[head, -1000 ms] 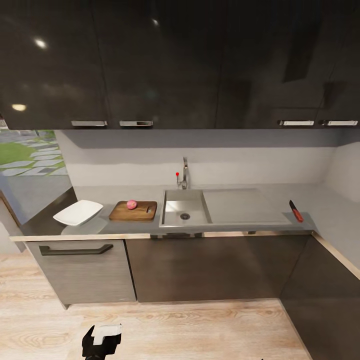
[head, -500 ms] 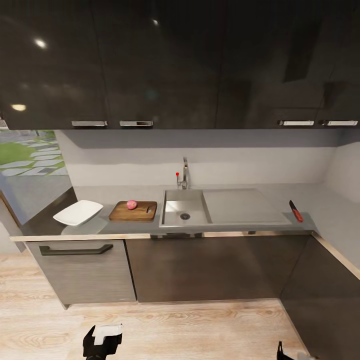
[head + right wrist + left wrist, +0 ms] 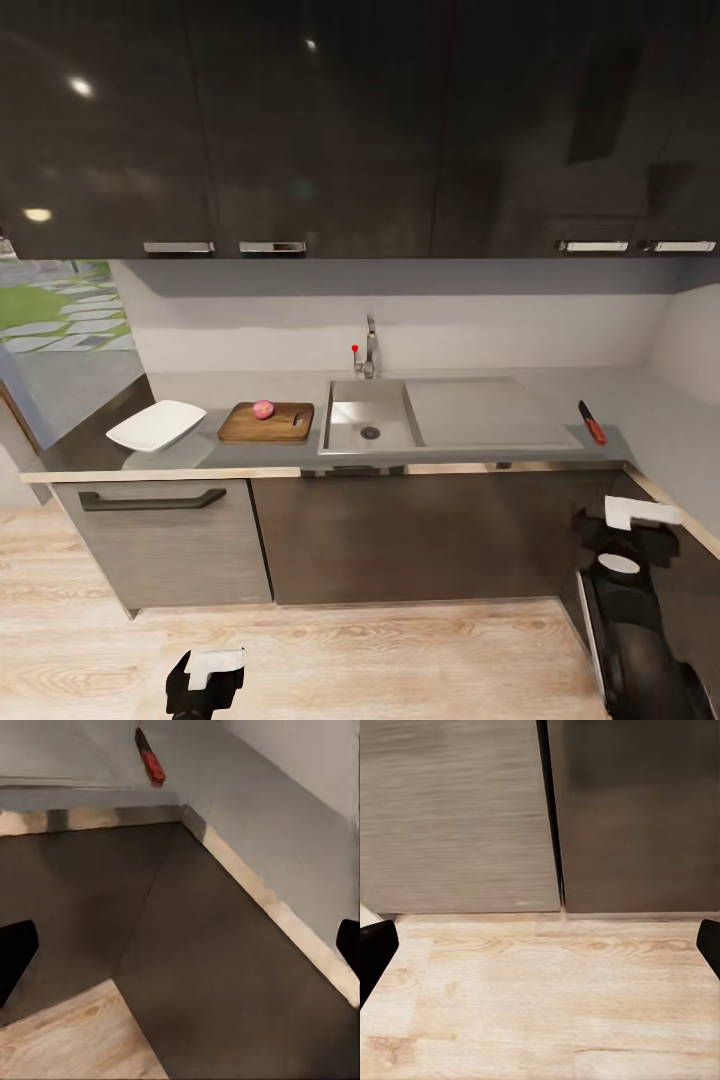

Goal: In the kitchen, take the Vidalia onion out of the sink, dice it on the chopping board with the paring knife, put the diced onion into the bowl on the countertop, then place both the paring knife and the chopping board into the sink.

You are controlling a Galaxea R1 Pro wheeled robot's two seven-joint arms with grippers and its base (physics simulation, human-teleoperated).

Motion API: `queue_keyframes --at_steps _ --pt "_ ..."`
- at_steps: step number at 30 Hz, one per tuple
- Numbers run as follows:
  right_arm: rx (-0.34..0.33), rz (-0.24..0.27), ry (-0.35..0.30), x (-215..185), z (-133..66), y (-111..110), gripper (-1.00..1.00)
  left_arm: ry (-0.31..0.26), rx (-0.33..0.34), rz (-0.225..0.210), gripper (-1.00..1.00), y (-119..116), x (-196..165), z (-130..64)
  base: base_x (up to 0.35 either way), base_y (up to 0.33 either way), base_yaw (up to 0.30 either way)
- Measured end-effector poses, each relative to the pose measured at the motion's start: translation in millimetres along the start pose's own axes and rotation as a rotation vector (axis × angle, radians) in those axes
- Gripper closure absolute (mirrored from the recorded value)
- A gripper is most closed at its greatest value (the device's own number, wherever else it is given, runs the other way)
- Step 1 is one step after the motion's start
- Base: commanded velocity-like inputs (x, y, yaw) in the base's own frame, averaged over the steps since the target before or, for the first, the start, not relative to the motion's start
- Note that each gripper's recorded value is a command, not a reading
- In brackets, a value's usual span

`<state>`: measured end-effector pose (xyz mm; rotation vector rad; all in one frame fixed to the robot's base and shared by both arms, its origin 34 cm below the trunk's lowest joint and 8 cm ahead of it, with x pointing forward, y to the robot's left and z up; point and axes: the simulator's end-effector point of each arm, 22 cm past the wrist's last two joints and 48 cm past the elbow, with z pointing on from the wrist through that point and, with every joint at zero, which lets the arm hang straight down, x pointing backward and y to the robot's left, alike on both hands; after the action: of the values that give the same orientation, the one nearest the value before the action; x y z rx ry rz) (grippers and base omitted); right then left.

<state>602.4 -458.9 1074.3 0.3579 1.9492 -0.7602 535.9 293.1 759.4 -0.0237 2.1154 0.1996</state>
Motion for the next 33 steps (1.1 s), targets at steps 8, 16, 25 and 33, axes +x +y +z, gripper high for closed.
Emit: queue_keyframes --at_steps 8,16,25,33 --pt "0.025 0.099 -0.022 -125 3.2 -15 -1.0 0.0 0.003 -0.002 -1.0 -2 0 -0.2 0.0 0.0 0.0" --pt "-0.018 0.208 -0.138 -297 3.4 -15 -1.0 0.011 0.004 -0.001 -1.0 -4 2 -0.2 0.0 0.0 0.0" --pt "-0.075 0.107 0.01 -331 55.2 12 -1.0 0.381 0.015 0.066 -1.0 -2 82 -16.0 0.0 0.0 0.0" --pt "-0.205 0.076 0.126 -314 97.0 2 -1.0 0.526 -0.005 0.102 -1.0 28 133 -44.6 0.0 0.0 0.0"
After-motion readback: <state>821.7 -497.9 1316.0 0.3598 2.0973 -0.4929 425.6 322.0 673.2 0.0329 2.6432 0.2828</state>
